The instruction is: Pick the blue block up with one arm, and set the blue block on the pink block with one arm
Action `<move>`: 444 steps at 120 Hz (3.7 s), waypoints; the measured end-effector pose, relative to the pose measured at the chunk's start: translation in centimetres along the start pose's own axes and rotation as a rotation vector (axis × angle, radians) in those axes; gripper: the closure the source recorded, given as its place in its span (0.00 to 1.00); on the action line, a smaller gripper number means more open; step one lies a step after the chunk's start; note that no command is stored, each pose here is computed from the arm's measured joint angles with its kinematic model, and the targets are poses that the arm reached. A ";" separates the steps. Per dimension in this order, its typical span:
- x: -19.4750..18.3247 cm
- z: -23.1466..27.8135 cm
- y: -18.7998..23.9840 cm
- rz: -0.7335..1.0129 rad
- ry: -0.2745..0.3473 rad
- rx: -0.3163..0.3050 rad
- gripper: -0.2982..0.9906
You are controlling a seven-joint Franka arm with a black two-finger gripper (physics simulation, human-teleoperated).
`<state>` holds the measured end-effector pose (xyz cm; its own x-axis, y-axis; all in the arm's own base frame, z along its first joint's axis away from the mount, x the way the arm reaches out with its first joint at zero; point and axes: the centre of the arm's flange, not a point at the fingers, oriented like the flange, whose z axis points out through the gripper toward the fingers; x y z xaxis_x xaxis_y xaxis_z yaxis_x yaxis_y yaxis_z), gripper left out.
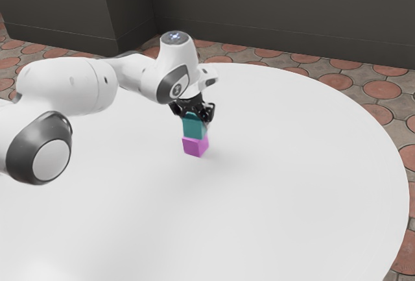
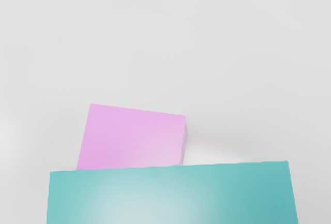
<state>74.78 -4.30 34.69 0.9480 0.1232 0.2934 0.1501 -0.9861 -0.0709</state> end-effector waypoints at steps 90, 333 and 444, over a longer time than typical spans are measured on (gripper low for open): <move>-1.6 1.1 -2.1 0.212 0.026 -0.105 0.53; -0.1 5.1 -4.4 0.188 0.116 -0.144 0.53; 2.3 -3.2 -4.9 0.247 0.226 -0.138 0.27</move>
<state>75.35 0.43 38.81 0.8624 -0.1329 0.4884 -0.1293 -0.9907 -0.0412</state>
